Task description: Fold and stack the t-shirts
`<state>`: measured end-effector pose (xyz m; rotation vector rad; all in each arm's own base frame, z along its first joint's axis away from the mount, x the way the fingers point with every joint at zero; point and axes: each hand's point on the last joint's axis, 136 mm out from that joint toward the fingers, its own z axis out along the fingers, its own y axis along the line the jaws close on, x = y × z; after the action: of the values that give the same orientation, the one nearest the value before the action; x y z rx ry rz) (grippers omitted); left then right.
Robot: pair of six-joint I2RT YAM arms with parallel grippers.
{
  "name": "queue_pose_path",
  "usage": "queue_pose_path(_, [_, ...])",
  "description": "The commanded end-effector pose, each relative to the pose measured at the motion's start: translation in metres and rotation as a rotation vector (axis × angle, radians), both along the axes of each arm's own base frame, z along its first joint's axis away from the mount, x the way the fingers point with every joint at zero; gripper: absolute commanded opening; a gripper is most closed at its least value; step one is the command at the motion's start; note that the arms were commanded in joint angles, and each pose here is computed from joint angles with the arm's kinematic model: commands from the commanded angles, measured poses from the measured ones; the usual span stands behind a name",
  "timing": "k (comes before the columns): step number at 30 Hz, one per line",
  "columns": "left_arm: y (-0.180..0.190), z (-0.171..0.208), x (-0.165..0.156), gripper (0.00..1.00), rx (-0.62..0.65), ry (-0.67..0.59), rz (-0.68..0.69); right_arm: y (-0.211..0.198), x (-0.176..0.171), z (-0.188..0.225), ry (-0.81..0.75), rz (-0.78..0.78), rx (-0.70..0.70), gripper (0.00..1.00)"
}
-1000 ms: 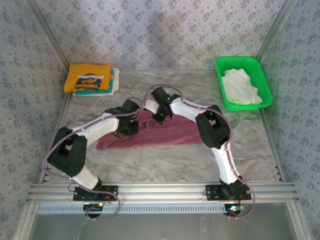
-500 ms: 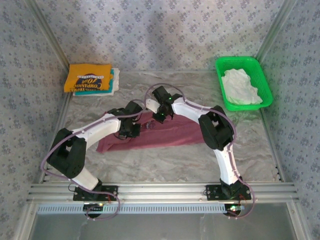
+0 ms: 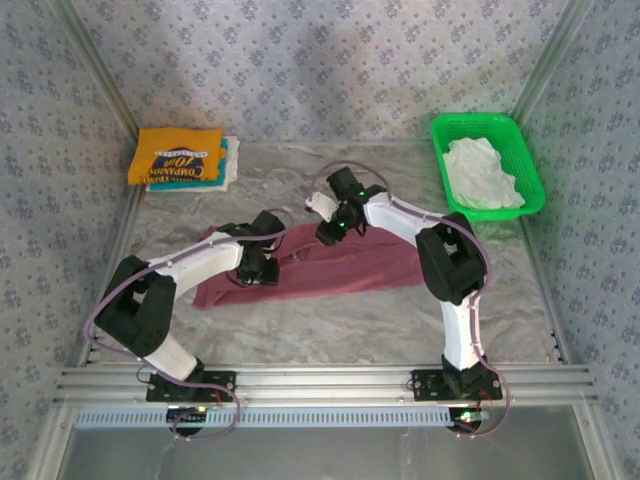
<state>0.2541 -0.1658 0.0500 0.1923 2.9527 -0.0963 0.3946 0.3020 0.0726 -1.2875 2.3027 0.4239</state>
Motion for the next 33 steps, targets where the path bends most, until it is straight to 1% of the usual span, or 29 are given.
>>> queue_pose_path(1, [-0.006,0.026,-0.001,0.47,-0.042,-0.04,-0.042,-0.001,0.004,0.031,0.069,-0.105,0.151,0.42])
queue_pose_path(3, [-0.012,0.042,0.006,0.47,-0.094,-0.083,-0.055,-0.011,0.007,0.037,0.088,-0.17,0.176,0.42])
queue_pose_path(5, [-0.012,0.056,0.016,0.49,-0.158,-0.132,-0.03,-0.023,0.013,0.037,0.097,-0.244,0.167,0.4])
queue_pose_path(7, [-0.003,0.063,0.034,0.49,-0.243,-0.176,0.045,-0.039,0.016,0.031,0.118,-0.324,0.136,0.3])
queue_pose_path(8, [0.007,0.063,0.041,0.48,-0.26,-0.184,0.095,-0.046,0.017,0.027,0.127,-0.358,0.118,0.26])
queue_pose_path(10, [0.036,0.056,0.058,0.45,-0.249,-0.203,0.221,-0.065,0.019,0.014,0.142,-0.438,0.061,0.23])
queue_pose_path(12, [0.061,0.043,0.067,0.42,-0.22,-0.208,0.317,-0.083,0.018,0.002,0.172,-0.515,0.018,0.18])
queue_pose_path(15, [0.084,0.022,0.075,0.37,-0.195,-0.195,0.41,-0.115,0.018,-0.011,0.197,-0.633,-0.057,0.12])
queue_pose_path(18, [0.094,0.002,0.078,0.34,-0.191,-0.167,0.467,-0.14,0.02,-0.019,0.189,-0.716,-0.116,0.11])
queue_pose_path(21, [0.1,-0.017,0.078,0.31,-0.175,-0.126,0.501,-0.156,0.012,-0.031,0.227,-0.759,-0.176,0.11])
queue_pose_path(26, [0.1,-0.034,0.087,0.3,-0.167,-0.104,0.522,-0.177,-0.005,-0.056,0.307,-0.852,-0.24,0.08])
queue_pose_path(28, [0.098,-0.036,0.096,0.29,-0.171,-0.111,0.519,-0.189,-0.015,-0.063,0.331,-0.926,-0.25,0.11])
queue_pose_path(33, [0.089,-0.03,0.138,0.27,-0.174,-0.126,0.48,-0.206,-0.047,-0.069,0.383,-0.994,-0.31,0.12])
